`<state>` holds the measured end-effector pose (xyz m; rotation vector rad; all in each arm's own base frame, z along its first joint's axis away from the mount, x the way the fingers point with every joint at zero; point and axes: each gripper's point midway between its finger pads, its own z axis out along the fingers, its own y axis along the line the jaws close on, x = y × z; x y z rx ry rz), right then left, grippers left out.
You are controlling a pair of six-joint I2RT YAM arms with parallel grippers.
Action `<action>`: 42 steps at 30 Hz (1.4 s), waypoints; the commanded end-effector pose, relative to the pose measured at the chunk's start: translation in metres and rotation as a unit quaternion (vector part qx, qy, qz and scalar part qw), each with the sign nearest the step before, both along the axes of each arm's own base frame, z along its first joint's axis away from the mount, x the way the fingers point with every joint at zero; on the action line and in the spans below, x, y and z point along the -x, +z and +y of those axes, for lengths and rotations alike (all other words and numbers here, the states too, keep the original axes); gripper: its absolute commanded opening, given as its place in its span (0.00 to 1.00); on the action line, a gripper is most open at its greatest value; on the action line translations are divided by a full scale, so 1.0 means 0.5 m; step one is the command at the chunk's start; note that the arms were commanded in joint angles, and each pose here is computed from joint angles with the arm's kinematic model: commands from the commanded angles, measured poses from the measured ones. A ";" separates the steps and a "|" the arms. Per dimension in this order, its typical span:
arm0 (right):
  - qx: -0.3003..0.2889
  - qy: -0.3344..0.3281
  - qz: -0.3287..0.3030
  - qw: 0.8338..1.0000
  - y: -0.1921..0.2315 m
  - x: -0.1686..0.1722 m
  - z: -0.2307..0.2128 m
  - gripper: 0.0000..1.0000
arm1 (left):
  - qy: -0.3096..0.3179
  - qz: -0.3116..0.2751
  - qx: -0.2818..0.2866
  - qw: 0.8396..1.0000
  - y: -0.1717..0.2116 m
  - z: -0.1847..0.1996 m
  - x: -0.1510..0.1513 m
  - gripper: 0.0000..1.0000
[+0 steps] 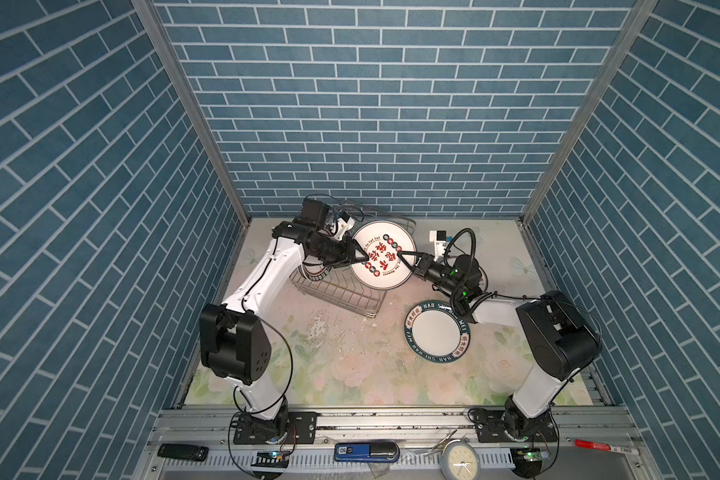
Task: Unload the plates from the dish rack
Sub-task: 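Reach the right gripper to the held plate and close it on the rim, then open the left gripper while the right gripper carries the plate toward the table, then lower the red-lettered plate onto the green-rimmed plates with the right gripper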
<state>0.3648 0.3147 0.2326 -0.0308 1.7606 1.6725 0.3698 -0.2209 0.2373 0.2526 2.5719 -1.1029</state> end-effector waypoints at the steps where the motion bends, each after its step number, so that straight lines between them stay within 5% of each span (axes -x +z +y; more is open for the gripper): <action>1: -0.001 -0.006 -0.060 0.998 0.065 0.019 -0.014 0.00 | 0.016 -0.028 -0.032 0.999 0.008 0.021 -0.007 0.59; 8: 0.097 -0.114 -0.103 0.983 0.115 0.019 -0.112 0.00 | 0.056 -0.065 -0.101 0.991 0.013 0.072 -0.019 0.68; 10: 0.144 -0.133 -0.121 0.973 0.138 0.030 -0.135 0.00 | 0.073 -0.082 -0.127 0.986 0.019 0.095 -0.024 0.68; 12: 0.186 -0.157 -0.142 0.960 0.165 0.045 -0.164 0.00 | 0.098 -0.097 -0.162 0.977 0.019 0.125 -0.029 0.89; 21: 0.300 -0.277 -0.157 0.899 0.213 0.124 -0.321 0.00 | 0.147 -0.122 -0.223 0.956 0.018 0.181 -0.043 0.99; 35: 0.401 -0.445 0.019 0.801 0.042 0.264 -0.567 0.00 | 0.191 -0.132 -0.301 0.925 0.024 0.249 -0.047 0.99; 42: 0.411 -0.437 0.095 0.794 -0.046 0.301 -0.584 0.00 | 0.185 -0.114 -0.319 0.923 0.012 0.253 -0.052 0.99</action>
